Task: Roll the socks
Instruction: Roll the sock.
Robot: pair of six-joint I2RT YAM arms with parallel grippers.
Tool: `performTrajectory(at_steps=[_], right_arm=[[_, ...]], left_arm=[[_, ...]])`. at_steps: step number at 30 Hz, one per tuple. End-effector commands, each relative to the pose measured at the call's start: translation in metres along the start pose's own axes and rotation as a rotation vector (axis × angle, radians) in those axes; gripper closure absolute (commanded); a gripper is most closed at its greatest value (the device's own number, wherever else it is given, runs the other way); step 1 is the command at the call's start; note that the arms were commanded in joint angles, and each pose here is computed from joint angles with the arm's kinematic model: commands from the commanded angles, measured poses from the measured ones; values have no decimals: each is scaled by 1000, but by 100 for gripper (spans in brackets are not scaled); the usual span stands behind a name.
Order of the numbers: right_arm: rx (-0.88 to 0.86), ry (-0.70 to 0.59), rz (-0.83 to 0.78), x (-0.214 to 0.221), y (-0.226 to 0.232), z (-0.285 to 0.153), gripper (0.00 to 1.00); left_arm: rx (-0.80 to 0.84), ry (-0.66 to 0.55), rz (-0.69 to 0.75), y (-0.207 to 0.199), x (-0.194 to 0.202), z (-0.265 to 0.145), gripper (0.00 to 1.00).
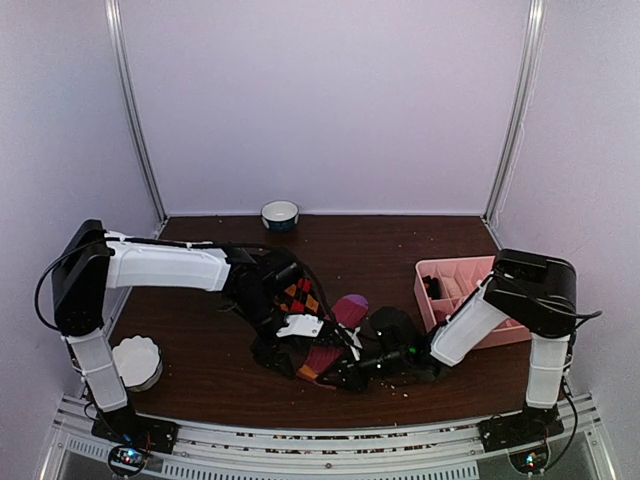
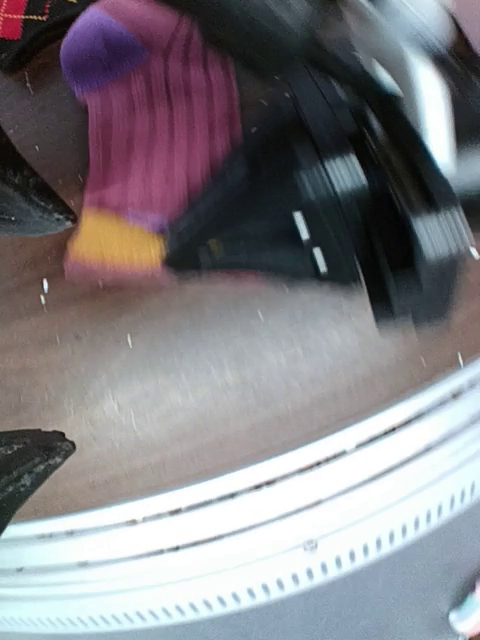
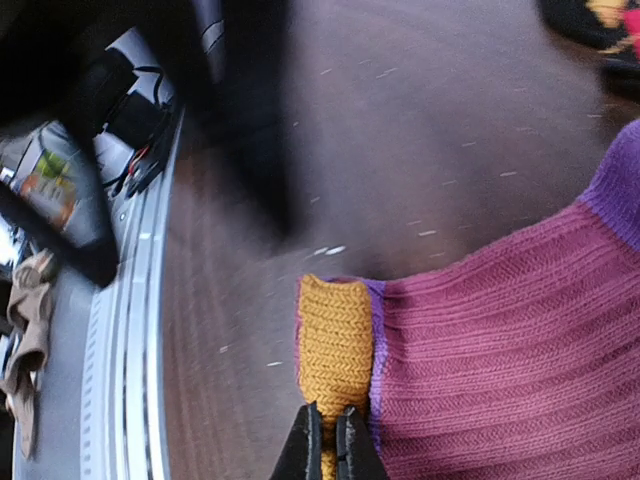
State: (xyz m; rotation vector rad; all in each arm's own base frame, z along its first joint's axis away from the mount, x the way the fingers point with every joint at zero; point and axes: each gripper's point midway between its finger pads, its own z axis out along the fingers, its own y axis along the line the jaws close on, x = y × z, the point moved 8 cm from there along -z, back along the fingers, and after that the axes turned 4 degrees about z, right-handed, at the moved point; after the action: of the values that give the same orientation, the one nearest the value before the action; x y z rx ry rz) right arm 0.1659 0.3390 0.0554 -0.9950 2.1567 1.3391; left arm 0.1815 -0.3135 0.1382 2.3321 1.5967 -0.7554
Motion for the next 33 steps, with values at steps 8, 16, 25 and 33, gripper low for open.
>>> performTrajectory(at_steps=[8, 16, 25, 33], right_arm=[[296, 258, 383, 65, -62, -17, 100], [264, 303, 552, 83, -77, -18, 100], [244, 307, 634, 80, -84, -18, 100], [244, 323, 614, 80, -82, -20, 100]], left_arm=[[-45, 43, 44, -4, 0, 21, 33], [-229, 52, 134, 14, -6, 11, 34], [-137, 129, 155, 13, 6, 34, 50], [-157, 147, 128, 27, 3, 42, 63]])
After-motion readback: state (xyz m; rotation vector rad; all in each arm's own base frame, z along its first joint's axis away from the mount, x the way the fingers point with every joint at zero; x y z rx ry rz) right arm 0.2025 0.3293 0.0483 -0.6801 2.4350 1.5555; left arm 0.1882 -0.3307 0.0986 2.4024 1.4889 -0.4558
